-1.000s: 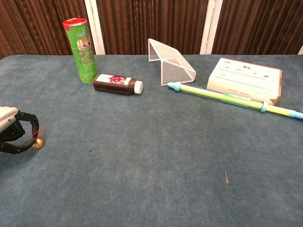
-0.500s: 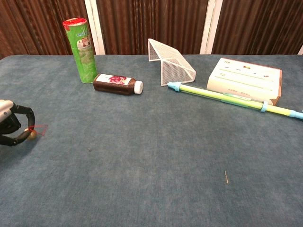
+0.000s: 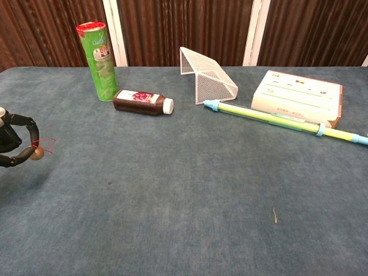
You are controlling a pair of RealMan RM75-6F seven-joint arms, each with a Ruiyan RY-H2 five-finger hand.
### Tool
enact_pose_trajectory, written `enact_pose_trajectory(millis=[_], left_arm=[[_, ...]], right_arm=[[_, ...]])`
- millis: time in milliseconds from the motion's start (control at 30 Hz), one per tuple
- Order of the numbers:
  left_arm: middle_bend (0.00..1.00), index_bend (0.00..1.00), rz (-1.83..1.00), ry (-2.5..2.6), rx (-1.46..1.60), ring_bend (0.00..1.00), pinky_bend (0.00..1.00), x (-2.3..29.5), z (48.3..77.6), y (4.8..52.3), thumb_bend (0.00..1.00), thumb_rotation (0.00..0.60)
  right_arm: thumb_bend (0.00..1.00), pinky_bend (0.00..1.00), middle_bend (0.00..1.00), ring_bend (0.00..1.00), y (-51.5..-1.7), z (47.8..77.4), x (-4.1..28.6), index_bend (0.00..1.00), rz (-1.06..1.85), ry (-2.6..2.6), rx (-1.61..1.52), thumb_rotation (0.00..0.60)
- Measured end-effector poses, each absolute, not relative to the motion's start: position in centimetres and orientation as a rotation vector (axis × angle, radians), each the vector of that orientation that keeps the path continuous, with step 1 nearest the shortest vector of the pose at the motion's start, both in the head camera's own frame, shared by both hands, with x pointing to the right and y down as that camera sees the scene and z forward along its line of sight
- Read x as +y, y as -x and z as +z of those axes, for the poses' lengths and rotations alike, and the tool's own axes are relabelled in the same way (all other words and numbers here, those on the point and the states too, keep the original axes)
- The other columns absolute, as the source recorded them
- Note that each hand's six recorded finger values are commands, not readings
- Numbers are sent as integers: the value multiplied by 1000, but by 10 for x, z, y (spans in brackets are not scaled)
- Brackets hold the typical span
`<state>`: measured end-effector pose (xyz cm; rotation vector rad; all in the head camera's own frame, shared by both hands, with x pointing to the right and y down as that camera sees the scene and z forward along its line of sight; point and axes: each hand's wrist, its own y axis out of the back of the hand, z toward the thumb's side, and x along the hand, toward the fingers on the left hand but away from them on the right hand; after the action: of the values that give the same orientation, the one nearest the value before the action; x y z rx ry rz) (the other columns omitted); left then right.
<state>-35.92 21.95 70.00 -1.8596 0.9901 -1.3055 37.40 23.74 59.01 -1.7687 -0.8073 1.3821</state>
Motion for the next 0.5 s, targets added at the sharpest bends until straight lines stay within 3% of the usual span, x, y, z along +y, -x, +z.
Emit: enact_pose_trajectory(millis=[500], left_arm=[[1000, 538, -1368, 1913, 926, 925, 1000, 230, 724, 355, 514, 600]], right_arm=[[181, 0, 0, 0, -373, 595, 239, 0, 1395, 1778, -786, 600]])
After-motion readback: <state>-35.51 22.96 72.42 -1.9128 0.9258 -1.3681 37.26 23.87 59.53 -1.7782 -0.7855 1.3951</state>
